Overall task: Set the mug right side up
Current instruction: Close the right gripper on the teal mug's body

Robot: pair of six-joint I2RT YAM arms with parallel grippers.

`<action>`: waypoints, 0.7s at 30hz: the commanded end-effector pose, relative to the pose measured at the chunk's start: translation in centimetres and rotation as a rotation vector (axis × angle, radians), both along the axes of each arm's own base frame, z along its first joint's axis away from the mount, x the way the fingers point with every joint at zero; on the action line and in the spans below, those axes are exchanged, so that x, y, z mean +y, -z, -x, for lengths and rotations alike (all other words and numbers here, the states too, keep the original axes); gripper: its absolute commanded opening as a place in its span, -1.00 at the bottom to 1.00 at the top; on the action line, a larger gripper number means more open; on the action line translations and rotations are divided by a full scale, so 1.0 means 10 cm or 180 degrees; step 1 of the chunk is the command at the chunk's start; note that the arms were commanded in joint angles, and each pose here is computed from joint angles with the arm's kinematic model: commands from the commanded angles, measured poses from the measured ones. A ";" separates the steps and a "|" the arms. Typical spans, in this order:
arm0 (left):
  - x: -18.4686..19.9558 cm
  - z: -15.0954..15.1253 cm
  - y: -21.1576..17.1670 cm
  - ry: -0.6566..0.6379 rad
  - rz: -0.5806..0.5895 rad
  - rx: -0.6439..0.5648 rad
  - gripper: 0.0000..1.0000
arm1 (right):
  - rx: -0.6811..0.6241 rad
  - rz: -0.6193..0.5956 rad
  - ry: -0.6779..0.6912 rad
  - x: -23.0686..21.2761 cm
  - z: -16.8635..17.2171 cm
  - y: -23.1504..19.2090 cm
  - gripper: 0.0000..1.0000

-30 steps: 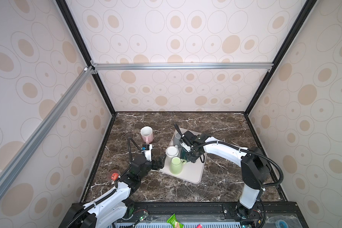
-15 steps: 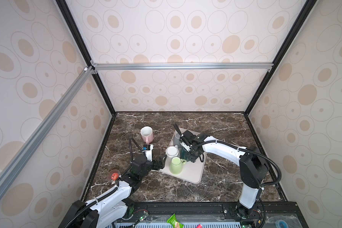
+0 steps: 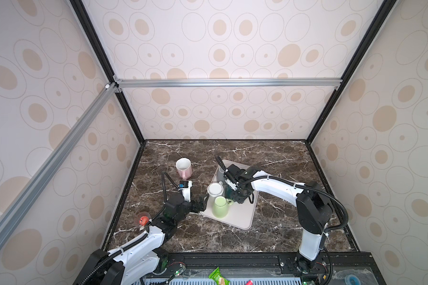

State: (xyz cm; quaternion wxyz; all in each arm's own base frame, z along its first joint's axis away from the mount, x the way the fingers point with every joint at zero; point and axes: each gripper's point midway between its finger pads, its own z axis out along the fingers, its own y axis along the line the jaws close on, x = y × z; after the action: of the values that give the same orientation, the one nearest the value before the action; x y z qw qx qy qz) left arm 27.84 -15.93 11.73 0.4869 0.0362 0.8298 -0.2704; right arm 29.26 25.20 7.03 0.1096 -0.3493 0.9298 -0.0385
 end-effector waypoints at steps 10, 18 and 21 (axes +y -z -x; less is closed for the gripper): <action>-0.05 -0.01 -0.05 0.0036 0.0067 -0.0049 0.96 | -0.0032 0.0055 0.0023 0.01 0.02 0.02 -0.82; -0.06 -0.02 -0.05 0.0040 0.0064 -0.0046 0.96 | -0.0094 -0.0089 0.0095 -0.01 0.08 -0.05 -0.91; -0.06 -0.02 -0.04 0.0036 0.0061 -0.0043 0.97 | -0.0118 -0.0164 0.0125 -0.02 0.12 -0.06 -0.93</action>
State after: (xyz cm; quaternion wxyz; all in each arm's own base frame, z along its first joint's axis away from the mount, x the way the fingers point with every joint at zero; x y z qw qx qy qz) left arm 27.92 -16.04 11.55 0.4855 0.0360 0.8304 -0.2710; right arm 29.01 24.97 7.02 0.1289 -0.3313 0.9341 -0.0325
